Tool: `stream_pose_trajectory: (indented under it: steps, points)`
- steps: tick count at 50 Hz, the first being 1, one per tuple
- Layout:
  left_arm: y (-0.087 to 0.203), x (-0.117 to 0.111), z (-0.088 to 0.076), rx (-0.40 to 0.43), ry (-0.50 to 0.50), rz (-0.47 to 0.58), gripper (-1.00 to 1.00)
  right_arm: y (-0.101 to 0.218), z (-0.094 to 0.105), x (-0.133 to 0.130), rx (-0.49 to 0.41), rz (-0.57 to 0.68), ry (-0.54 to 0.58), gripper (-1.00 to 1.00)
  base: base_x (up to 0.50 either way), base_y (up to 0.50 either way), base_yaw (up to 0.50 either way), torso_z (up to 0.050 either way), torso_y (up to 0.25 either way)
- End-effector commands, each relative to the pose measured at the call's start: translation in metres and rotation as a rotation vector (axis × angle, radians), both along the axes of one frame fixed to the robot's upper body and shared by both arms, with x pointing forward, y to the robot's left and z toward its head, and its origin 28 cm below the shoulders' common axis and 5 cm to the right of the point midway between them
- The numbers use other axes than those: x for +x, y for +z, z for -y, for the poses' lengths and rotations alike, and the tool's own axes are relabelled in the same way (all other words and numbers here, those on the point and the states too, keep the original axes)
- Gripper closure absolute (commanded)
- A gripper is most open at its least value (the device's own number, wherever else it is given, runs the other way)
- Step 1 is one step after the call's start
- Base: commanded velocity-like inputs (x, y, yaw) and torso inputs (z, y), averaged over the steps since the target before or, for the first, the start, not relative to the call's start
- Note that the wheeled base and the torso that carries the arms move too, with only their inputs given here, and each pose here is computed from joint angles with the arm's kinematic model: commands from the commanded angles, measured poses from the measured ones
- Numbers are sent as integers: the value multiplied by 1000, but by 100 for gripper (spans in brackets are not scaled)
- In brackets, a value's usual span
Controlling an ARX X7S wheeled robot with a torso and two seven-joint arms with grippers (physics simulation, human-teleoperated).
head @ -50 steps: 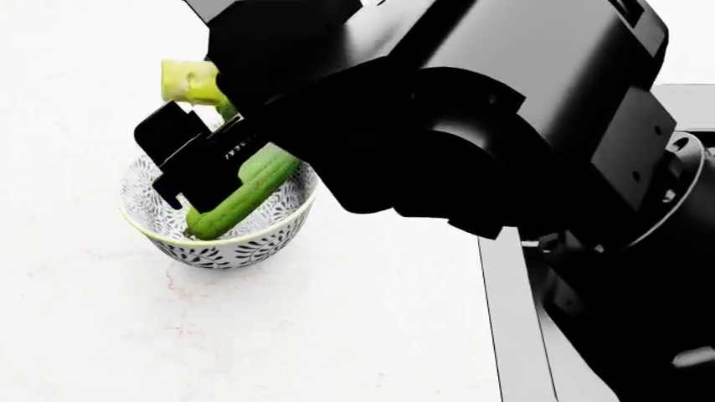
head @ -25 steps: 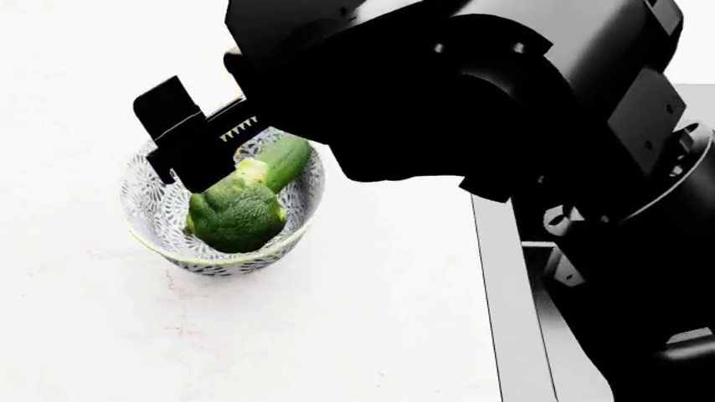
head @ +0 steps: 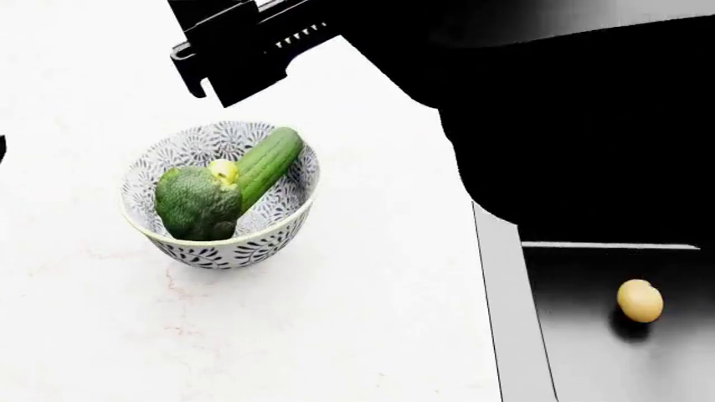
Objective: Pick the cucumbers and broccolis from the sink and place them in one bowl. Place the apricot in the other bowl. Then turn off the sink faucet.
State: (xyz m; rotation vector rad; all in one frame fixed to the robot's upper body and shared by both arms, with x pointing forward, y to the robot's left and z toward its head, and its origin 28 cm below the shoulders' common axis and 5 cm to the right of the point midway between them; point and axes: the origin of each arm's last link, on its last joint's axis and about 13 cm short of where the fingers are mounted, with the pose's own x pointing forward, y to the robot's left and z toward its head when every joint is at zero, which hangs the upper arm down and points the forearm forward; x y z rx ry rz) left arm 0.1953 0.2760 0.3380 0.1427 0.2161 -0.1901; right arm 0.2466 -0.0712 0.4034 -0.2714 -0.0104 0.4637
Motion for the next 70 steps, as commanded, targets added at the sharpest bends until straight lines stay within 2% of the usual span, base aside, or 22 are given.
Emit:
stream_pose_trajectory:
  steps: [1,9,19,31,39,56,70]
  points:
    - [-3,-1,12,-28,-75,48,-100,1,30,-74,29,171,-52,-100,0,0,0,0,0]
    - [-8,-1,19,-31,-104,66,-100,-2,58,-112,46,219,-165,-100,0,0,0,0,0]
    - [-8,0,21,-3,-93,107,-100,8,85,-133,87,256,-285,-100,0,0,0,2,-23]
    - [14,5,28,3,-84,146,-100,10,104,-145,126,275,-353,-100,0,0,0,27,-222]
    - [33,-24,33,22,-121,210,-100,17,111,-160,149,310,-375,-100,0,0,0,11,-80]
    - [31,-24,34,28,-134,205,-100,17,124,-159,150,296,-451,-100,-181,-414,0,0,0]
    - [25,-22,36,36,-141,188,-100,21,124,-129,94,247,-500,-100,-214,-478,0,0,0]
